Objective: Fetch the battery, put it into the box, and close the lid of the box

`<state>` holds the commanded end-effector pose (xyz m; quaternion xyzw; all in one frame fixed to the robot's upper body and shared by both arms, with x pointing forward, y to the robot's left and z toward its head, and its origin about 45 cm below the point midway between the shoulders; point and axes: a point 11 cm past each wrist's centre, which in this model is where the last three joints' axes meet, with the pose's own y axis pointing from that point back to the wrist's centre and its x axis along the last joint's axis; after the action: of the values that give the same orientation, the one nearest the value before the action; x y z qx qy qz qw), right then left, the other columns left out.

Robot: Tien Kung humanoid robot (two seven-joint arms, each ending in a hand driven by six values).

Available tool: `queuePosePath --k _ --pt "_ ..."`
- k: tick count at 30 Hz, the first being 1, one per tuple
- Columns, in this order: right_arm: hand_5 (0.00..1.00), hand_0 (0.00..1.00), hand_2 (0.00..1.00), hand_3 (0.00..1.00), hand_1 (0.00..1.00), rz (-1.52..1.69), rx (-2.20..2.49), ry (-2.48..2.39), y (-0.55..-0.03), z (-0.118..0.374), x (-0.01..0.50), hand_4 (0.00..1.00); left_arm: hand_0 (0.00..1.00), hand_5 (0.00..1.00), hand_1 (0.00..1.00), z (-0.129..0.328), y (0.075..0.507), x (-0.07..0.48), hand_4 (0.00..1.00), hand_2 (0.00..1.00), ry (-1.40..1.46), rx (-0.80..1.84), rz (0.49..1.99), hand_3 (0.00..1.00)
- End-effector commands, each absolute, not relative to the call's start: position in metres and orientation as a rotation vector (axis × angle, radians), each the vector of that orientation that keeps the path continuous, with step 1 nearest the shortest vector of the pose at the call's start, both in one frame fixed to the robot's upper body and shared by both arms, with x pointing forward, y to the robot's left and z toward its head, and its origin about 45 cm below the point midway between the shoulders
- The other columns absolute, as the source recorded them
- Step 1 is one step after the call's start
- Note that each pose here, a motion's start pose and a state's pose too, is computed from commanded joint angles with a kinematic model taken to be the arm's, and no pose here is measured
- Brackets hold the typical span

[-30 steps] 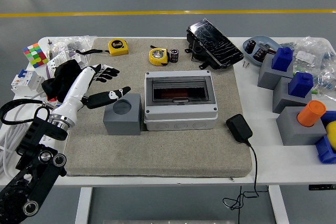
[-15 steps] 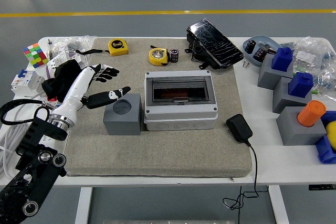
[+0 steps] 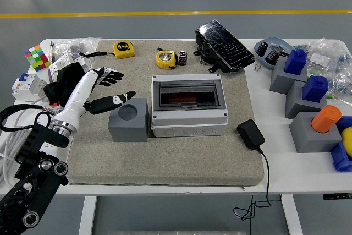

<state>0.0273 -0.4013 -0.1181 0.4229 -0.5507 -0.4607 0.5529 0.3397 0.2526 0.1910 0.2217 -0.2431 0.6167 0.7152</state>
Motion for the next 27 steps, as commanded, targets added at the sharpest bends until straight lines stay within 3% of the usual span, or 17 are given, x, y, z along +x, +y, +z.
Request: queuePosePath --k 27 --pt "0.601 0.643 0.675 0.609 0.666 -1.079 0.993 -1.298 -0.4063 -0.1164 0.0293 0.994 0.574 0.448 0.635 0.1982 0.2581 0.342 0.949 0.648 -0.557 0.455 1.379 0.634"
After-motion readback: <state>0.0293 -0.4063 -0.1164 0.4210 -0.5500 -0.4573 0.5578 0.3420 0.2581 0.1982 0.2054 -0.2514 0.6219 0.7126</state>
